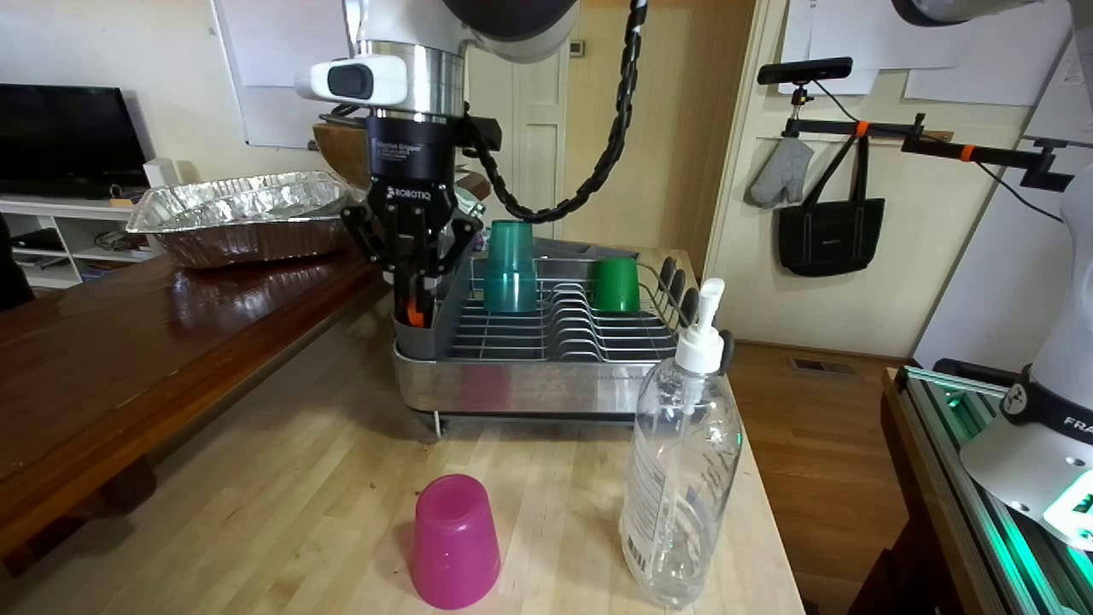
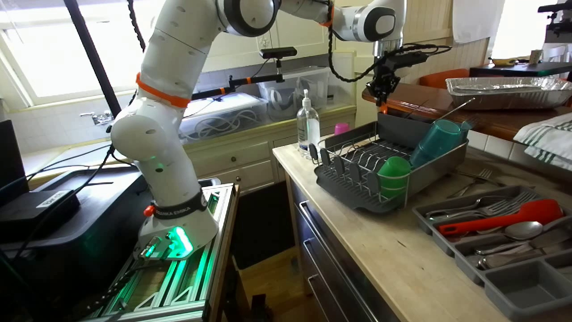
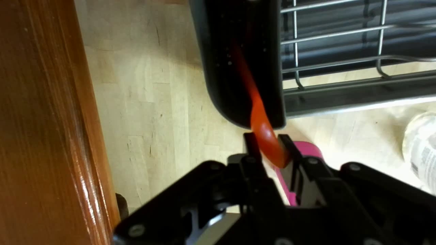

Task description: Put the orange spoon in the cutlery holder.

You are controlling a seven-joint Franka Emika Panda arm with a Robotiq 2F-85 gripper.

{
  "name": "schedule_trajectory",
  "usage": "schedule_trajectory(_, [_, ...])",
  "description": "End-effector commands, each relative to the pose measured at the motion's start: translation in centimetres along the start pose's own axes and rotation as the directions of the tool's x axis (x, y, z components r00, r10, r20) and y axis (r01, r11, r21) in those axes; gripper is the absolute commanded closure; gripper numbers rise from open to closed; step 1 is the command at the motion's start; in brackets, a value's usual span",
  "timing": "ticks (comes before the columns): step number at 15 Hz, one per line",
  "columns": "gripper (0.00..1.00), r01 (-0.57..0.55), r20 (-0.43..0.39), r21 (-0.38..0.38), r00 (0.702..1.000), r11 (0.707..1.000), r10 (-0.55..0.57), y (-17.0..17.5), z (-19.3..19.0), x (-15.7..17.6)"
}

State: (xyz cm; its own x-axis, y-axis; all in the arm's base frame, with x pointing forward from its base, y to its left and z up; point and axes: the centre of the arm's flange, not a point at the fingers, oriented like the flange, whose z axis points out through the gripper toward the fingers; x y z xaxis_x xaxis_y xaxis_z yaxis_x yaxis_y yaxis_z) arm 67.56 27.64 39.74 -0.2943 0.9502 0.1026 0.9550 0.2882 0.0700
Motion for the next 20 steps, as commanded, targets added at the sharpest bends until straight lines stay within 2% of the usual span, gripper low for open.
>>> schedule_trajectory(1, [0.97,-0.027,0.031,-0.012,0.999,1.0,0.027,0.2,-2.4,-1.1])
schedule_trajectory(5, [0.97,-0.105,0.051,-0.132,0.992,0.986,0.113,-1.1,-9.5,-2.8])
schedule_trajectory(8, [0.98,-0.217,-0.027,-0.217,0.976,0.952,0.217,-3.3,-14.9,-5.2])
schedule_trajectory(12, [0.98,-0.347,-0.095,-0.251,0.938,0.903,0.334,-6.7,-19.6,-9.1])
schedule_trajectory(14, [0.98,-0.423,0.004,-0.258,0.898,0.868,0.439,-8.6,-20.0,-11.7])
schedule_trajectory(17, [0.98,-0.501,0.104,-0.281,0.832,0.819,0.545,-11.1,-19.3,-15.9])
schedule_trajectory(20, [0.98,-0.571,0.206,-0.314,0.739,0.759,0.641,-12.6,-17.6,-20.2])
